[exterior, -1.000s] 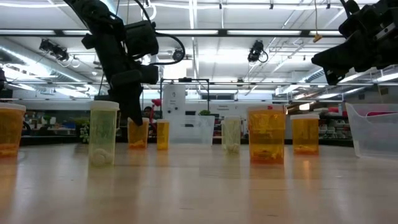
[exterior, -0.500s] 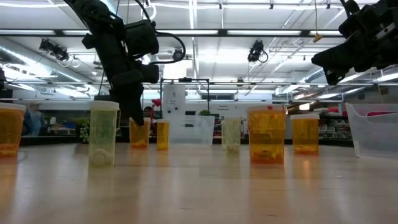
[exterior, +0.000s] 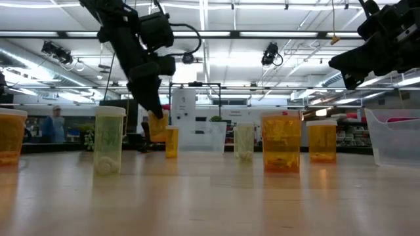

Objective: Pick and place medicine bottles into bin by pill shape (circle, oval)
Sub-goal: Put the orange capsule bottle into the top transparent bin

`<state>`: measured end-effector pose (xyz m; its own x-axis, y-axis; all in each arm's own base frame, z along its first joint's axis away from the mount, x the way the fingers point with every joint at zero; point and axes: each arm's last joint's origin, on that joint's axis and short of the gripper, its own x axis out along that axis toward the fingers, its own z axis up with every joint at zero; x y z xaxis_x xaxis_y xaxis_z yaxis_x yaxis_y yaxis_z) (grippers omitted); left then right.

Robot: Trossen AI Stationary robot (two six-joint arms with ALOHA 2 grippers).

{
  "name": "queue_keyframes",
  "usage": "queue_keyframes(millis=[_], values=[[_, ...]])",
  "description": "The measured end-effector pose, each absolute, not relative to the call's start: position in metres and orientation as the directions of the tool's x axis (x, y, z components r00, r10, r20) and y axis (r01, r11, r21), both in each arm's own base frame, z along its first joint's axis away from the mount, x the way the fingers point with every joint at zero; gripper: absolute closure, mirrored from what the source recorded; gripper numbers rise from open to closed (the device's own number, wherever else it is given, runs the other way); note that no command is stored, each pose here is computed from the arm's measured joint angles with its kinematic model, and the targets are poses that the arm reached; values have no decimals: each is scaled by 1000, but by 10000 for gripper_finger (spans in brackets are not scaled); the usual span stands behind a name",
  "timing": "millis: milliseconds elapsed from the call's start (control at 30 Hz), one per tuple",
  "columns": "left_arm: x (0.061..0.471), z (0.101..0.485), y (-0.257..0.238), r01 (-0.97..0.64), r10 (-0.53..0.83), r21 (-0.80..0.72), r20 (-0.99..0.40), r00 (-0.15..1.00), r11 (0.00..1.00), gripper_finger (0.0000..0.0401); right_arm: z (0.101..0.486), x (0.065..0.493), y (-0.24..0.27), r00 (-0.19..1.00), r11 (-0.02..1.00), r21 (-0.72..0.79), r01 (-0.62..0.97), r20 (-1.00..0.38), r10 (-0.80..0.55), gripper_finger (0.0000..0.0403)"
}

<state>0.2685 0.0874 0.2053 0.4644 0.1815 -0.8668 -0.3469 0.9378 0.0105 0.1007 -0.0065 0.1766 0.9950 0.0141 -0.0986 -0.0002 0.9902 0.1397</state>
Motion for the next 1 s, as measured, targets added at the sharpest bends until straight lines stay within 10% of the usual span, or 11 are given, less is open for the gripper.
queue_keyframes(millis=[567,1000], values=[[281,279,129,-395,276,26,-756,593,918,179,176,101,-7,995,990,140,0,-99,14,354],[300,265,171,-447,382,69,-645,661,892,180,176,101,-7,995,990,140,0,-100,14,354]])
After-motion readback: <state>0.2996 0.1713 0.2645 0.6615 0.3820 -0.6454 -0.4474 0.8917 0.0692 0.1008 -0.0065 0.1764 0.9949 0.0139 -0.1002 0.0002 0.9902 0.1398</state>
